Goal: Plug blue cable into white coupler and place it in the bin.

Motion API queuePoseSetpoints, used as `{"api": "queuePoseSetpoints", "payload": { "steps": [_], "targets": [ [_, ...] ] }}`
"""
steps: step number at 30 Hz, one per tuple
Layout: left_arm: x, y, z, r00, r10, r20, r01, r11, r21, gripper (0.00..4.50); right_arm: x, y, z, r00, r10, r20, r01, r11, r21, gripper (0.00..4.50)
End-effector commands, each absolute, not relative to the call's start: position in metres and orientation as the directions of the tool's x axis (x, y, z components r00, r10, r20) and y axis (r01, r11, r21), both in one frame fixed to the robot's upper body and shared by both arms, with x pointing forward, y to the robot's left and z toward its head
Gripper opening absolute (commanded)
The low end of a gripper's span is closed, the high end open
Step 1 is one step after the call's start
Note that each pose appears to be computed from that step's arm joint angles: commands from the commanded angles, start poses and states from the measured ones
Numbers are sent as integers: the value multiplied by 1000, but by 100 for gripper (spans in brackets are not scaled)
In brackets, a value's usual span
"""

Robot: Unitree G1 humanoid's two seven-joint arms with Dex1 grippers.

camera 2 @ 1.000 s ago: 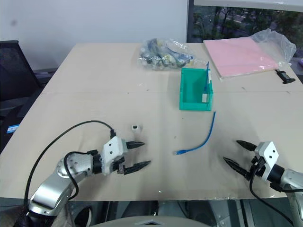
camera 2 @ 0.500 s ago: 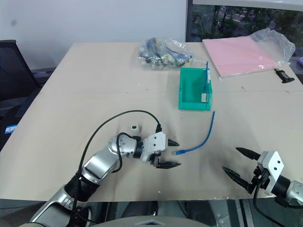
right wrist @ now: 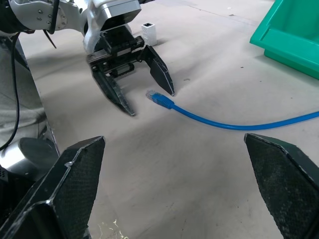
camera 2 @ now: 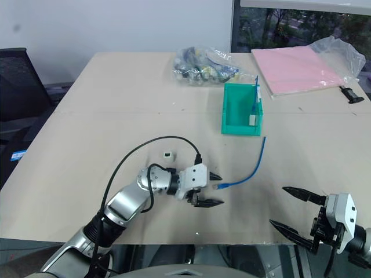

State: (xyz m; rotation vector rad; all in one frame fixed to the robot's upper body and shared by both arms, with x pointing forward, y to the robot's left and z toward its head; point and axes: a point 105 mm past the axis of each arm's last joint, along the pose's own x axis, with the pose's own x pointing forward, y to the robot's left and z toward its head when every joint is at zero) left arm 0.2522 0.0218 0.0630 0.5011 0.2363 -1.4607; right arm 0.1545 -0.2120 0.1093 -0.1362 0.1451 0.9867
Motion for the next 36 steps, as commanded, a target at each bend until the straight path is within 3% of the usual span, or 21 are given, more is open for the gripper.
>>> {"api": "queuePoseSetpoints", "payload": {
  "steps": [1,4,5,11,13,16,21,25,34,36],
  "targets": [
    [255,22,58,119,-874,-472,984,39,176,176,154,-212,113,545,819,-178,-837,542,-71,450],
    [257,21,59,126,-871,-474,981,41,187,32,155,-212,112,550,816,-178,-835,546,-76,450],
    [258,21,59,128,-871,-475,981,41,189,4,156,-212,112,551,815,-178,-834,546,-78,450],
    [261,13,71,125,-902,-412,985,63,160,1,167,-207,116,607,786,-118,-793,609,-28,450],
    [261,4,93,93,-958,-272,996,92,18,1,176,-199,116,671,738,-72,-731,674,108,450],
    [260,-3,125,47,-996,-70,979,59,-193,1,177,-180,115,671,740,-49,-696,651,302,450],
    [257,-2,148,0,-996,84,928,-32,-372,1,184,-159,129,680,730,66,-669,581,463,450],
    [249,-1,154,-38,-989,145,883,-101,-458,1,196,-142,153,673,710,205,-690,505,518,450],
    [247,-12,155,-40,-985,167,867,-117,-484,1,201,-125,158,619,758,208,-715,432,550,450],
    [246,-13,154,-41,-985,166,864,-118,-489,0,200,-124,159,606,767,209,-721,420,551,399]
  ]
}}
